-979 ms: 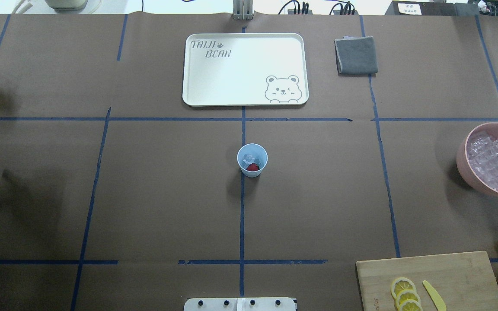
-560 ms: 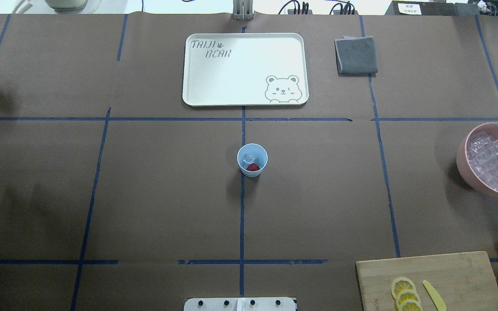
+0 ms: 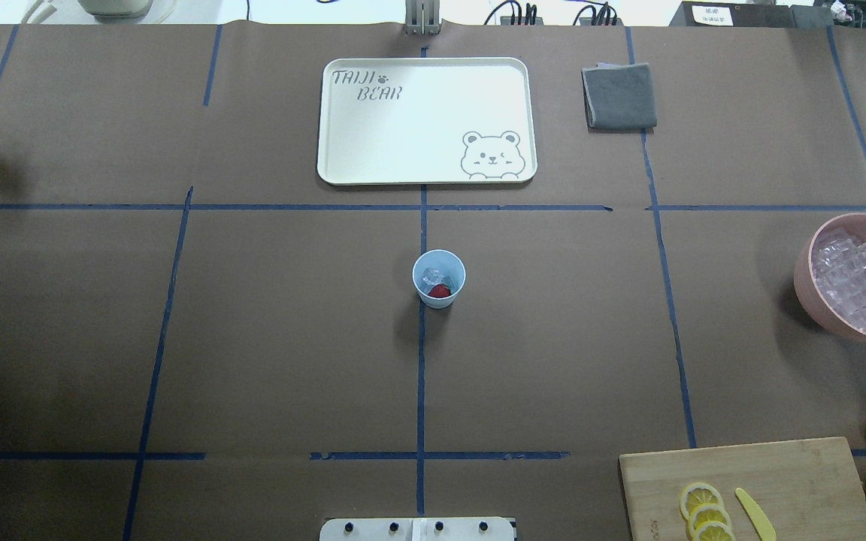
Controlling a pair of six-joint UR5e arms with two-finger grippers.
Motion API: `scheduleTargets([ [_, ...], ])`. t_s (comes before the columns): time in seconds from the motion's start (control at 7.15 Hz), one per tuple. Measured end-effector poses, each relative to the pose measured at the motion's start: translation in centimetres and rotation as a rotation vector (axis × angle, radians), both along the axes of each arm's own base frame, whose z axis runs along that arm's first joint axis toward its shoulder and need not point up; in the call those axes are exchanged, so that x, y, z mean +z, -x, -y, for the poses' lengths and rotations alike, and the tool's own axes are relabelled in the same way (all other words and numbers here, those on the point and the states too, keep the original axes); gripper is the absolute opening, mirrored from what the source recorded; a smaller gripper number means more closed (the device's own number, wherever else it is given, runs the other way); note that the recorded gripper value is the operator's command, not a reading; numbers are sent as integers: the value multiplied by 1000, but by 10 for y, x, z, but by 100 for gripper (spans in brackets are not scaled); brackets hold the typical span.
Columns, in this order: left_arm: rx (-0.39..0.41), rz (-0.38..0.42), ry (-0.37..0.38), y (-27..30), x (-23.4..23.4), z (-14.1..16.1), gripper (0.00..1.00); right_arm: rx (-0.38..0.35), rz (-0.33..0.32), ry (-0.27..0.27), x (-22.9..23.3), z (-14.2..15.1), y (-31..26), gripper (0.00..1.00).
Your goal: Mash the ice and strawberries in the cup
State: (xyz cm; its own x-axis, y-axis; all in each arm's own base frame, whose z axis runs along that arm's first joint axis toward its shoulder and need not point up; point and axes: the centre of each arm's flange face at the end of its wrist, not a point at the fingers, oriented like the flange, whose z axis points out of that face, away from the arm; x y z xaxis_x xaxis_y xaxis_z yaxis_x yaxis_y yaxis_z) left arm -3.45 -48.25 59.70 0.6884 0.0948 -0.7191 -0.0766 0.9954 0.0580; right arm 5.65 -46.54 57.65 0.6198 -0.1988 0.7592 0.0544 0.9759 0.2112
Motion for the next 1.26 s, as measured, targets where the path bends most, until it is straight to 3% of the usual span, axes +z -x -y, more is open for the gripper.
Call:
scheduleTargets([
  [0.14,-16,-67,18,25,27,-4,100,-1,3,12,7,1,0,99],
  [0.42,-30,-107,10,45,40,-9,100,-1,6,35,18,2,0,99],
  [0.56,-32,-103,1,48,36,-8,100,-2,10,48,25,1,1,99],
  [0.98,-28,10,-27,56,28,0,100,-5,14,82,46,1,1,99],
  [1.26,-28,30,-31,58,27,1,100,-2,8,90,55,-1,-4,99],
])
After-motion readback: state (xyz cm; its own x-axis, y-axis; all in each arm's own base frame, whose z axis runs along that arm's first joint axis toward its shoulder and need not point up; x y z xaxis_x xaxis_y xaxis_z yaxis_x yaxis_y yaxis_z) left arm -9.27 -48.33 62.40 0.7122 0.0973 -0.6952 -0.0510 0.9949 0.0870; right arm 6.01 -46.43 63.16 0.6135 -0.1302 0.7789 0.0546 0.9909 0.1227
